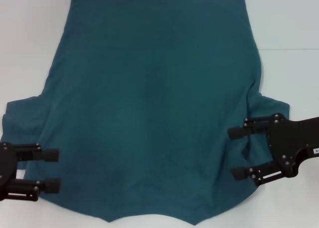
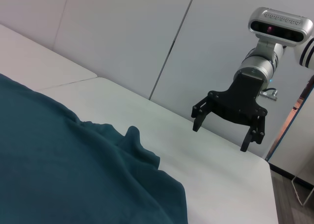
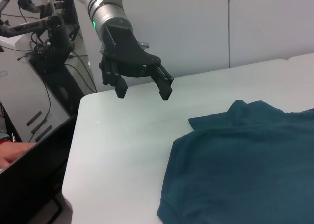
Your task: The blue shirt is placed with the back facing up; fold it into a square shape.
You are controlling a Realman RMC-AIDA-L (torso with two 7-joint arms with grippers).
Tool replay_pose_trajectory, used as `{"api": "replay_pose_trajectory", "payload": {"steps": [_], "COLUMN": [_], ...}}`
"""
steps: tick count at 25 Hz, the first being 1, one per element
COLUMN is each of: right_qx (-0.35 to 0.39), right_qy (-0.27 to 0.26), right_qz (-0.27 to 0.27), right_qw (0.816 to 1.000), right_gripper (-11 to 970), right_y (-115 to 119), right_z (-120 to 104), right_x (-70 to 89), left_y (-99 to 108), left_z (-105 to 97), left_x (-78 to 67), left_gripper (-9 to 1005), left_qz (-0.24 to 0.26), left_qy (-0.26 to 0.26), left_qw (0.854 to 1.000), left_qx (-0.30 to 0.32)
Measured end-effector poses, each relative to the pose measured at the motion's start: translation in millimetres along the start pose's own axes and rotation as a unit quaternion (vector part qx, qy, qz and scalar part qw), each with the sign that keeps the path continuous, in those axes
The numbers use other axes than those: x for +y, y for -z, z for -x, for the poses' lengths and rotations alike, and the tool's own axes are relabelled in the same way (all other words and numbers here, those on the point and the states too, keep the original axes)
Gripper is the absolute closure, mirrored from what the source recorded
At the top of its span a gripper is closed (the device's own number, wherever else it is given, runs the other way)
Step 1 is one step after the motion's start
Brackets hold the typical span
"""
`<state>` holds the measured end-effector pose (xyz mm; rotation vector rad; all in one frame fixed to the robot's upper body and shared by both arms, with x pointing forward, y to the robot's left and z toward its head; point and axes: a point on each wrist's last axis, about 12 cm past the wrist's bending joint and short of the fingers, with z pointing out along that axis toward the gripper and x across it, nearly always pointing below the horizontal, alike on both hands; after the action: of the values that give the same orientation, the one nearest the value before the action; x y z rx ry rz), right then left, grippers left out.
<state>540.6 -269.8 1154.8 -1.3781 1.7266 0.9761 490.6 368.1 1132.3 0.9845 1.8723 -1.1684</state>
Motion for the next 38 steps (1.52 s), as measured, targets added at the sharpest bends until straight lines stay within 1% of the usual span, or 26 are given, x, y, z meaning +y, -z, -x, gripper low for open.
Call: {"api": "replay_pose_trajectory", "payload": {"steps": [13,22,24,27,30,35,38], "right_qx": [0.001,0.006,0.005,0.001,-0.001,-0.001,-0.001], "right_qy": [0.008,0.001,0.002,0.002,-0.003,-0.003,-0.004], "right_qz": [0.001,-0.004,-0.004,-0.004,-0.004,-0.008,-0.009], "right_qw": [1.000,1.000,1.000,1.000,1.000,1.000,1.000], "right_gripper": [44,44,44,44,44,44,44], "right_y": [-0.2,1.5,0.6,-0.4,-2.1,-3.0,-3.1], "right_z": [4.6,14.9,17.5,21.6,28.0,39.4,41.0], "right_x": [-1.4,-3.6,-4.3,-6.0,-8.9,-11.2,-11.2], "left_y": [1.2,4.7,5.9,12.0,20.7,30.0,29.0], "left_z": [2.8,1.9,3.6,6.7,8.7,11.8,13.7], "left_x": [1.5,1.7,4.1,10.5,19.6,41.1,54.7], "left_gripper": [170,169,170,169,169,169,169], "left_qz": [0.007,0.039,0.057,0.100,0.150,0.233,0.267], "left_qy": [0.011,0.007,0.003,-0.005,-0.011,-0.019,-0.015], "left_qw": [1.000,0.999,0.998,0.995,0.987,0.966,0.954], "left_qx": [0.007,0.010,0.012,0.029,0.050,0.109,0.139]}}
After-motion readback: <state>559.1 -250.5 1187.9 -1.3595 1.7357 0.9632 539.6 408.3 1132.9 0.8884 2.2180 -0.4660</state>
